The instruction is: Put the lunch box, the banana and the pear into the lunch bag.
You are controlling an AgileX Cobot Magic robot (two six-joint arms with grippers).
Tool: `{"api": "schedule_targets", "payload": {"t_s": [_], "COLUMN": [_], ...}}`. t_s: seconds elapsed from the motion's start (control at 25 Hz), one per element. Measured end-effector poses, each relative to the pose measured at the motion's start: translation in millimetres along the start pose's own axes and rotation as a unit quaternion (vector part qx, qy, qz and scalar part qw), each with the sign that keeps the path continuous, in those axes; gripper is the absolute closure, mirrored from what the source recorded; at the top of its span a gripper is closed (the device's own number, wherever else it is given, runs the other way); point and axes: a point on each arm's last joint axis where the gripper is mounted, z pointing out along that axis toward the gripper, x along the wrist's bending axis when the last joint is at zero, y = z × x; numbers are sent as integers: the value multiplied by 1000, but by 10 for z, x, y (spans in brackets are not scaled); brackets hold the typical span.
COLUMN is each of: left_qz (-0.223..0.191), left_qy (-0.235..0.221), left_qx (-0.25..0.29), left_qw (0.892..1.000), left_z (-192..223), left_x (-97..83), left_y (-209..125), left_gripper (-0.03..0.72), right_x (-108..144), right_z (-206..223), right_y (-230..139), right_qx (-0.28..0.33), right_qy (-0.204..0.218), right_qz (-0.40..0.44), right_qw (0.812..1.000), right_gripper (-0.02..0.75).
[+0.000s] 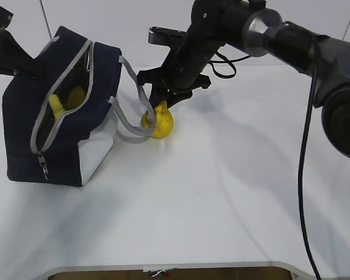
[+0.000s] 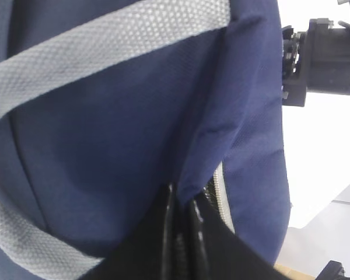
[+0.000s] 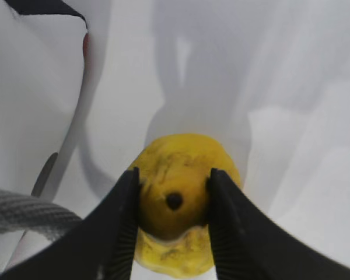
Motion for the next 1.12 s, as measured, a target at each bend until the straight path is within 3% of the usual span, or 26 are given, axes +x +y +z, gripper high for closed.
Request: {"api": "schedule_targets", "payload": {"t_s": [0.32, 0.56, 0.68, 0.8, 1.0, 1.12], "left_qz": [0, 0, 0, -5, -18, -22], "left_qy": [0, 0, 0, -12, -42, -51], "left_qx": [0, 0, 0, -6, -20, -25], "left_qw": [1000, 1000, 1000, 1000, 999, 998], "left_z": [0, 0, 0, 0, -3, -4], "left_x": [0, 0, 0, -22, -75, -93], "left_y": [0, 0, 0, 10, 38, 47], "left_gripper": [685, 685, 685, 685, 685, 685], "right_x": [30, 248, 395, 534, 686, 722], "right_z": [-198, -995, -1364, -1524, -1500, -1431], "right_y": [-8, 221, 285, 290, 271, 288], "right_qx": [29, -58, -102, -116, -113, -120], "right_qy": [-15, -21, 5, 62, 158, 194], "right_qz": [-28, -62, -68, -63, -64, -59], "right_qw": [999, 996, 992, 989, 979, 972], "right_gripper": [486, 489, 489, 489, 491, 491]}}
